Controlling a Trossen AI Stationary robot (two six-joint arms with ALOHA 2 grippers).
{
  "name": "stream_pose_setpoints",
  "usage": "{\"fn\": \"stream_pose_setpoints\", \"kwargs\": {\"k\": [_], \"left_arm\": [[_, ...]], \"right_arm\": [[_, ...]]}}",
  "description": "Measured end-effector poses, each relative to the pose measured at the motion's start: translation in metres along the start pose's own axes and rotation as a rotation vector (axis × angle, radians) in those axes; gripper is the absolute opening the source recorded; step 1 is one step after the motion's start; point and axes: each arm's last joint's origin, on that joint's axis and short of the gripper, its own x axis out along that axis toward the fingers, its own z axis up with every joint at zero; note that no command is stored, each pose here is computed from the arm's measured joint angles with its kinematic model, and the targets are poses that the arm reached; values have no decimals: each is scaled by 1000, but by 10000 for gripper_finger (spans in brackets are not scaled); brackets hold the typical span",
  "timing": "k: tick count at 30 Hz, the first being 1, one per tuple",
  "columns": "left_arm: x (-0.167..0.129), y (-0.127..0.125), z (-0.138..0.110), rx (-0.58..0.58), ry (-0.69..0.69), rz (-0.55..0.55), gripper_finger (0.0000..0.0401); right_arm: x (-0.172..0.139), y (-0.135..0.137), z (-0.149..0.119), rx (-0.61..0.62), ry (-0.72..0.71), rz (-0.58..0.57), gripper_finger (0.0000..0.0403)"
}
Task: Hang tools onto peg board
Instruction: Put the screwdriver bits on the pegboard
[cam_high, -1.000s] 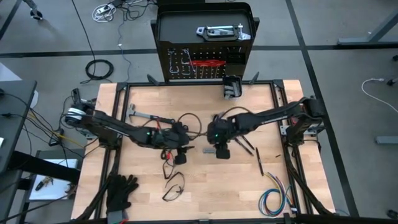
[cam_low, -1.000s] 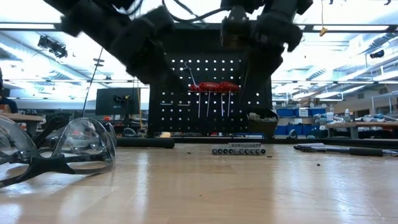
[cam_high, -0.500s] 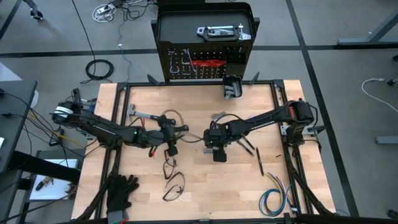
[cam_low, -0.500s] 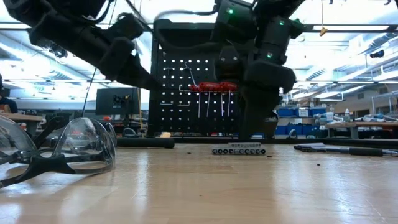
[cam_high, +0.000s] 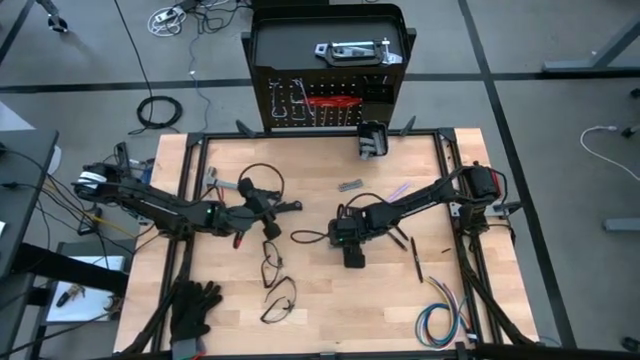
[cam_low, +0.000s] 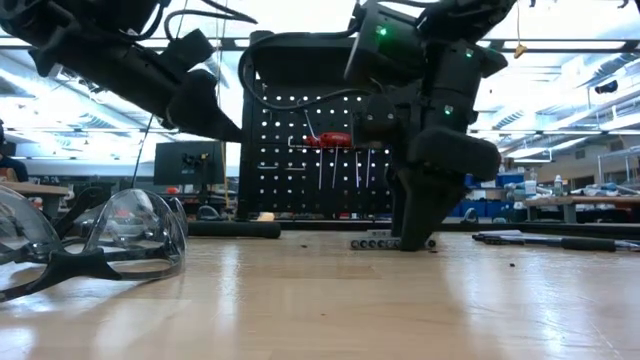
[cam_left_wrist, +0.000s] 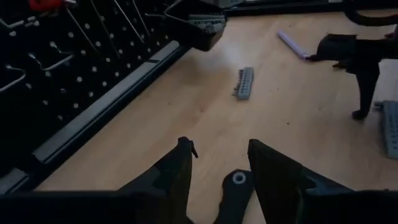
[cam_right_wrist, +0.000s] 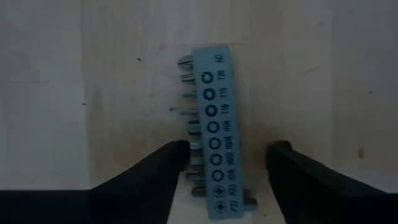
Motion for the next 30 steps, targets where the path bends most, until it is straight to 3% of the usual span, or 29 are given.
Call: {"fn": "stream_pose_setpoints", "kwargs": {"k": [6,13,19,25,30], "left_arm": [[-2,1,4,-11,-21,-23,156],[-2,1,4,-13,-24,-29,156],[-2,0,4,-13,-23,-35,156],[-2,0,4,-14,-23,-44,156],[-2,0,5,-22,-30,-46,156]], "right_arm": [[0,-4,1,-40,4,22,102],[-7,-10,4,-24,-2,65,99],[-53,-14,7,-19,-65,16,99],[-103,-33,-4,29,-101,-153,99],[-141,-65,-17,95,-148,-480,99]]}}
